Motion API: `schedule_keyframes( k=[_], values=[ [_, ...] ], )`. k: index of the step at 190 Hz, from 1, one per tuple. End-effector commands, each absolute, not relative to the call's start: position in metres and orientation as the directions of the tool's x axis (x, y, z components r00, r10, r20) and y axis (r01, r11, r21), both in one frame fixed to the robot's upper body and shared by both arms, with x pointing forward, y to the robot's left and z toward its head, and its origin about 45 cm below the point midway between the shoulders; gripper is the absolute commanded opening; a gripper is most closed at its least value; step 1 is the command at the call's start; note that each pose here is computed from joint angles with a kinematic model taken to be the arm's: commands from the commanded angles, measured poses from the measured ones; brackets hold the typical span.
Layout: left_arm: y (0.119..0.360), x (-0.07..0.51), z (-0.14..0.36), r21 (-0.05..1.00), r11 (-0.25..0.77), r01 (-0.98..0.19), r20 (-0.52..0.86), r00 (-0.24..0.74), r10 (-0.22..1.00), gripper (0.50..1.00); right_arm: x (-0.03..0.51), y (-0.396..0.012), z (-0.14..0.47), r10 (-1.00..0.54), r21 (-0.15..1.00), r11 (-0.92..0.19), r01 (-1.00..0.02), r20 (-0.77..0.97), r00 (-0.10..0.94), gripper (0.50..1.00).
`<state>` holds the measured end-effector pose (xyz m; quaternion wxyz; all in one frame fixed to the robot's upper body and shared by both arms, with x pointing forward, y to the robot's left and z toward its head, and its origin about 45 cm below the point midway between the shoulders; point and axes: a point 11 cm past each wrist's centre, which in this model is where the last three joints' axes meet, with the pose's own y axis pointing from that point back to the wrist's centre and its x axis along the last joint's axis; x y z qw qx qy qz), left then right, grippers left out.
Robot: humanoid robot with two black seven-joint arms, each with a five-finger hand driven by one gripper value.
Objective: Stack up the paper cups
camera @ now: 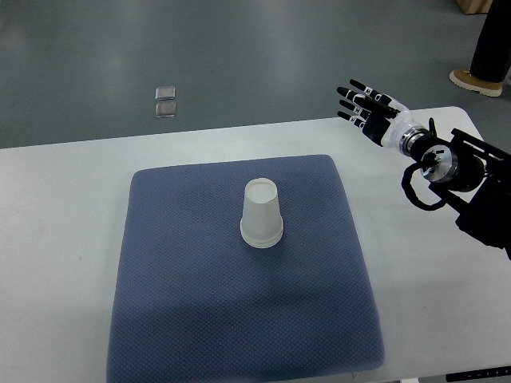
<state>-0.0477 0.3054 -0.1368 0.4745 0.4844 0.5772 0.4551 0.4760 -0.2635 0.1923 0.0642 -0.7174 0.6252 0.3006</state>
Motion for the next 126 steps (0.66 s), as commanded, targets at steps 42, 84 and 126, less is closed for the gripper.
schedule_keyframes(
  k=[42, 84, 126],
  values=[
    [0.3066, -0.0480, -0.1367, 0.985, 0.112, 0.128, -0.102, -0.080, 0.992, 1.000, 0.4709, -0.2634, 0.1899, -0.836, 0.210, -0.238, -0.948, -0.542, 0.090, 0.923],
    [0.3061, -0.0479, -0.1368, 0.985, 0.113, 0.128, -0.104, -0.080, 0.991, 1.000, 0.4710, -0.2607, 0.1929, -0.832, 0.182, -0.257, -0.949, -0.542, 0.121, 0.924],
    [0.3061, -0.0479, -0.1368, 0.985, 0.113, 0.128, -0.104, -0.080, 0.991, 1.000, 0.4700, -0.2582, 0.1912, -0.831, 0.175, -0.256, -0.951, -0.542, 0.124, 0.924]
  ],
)
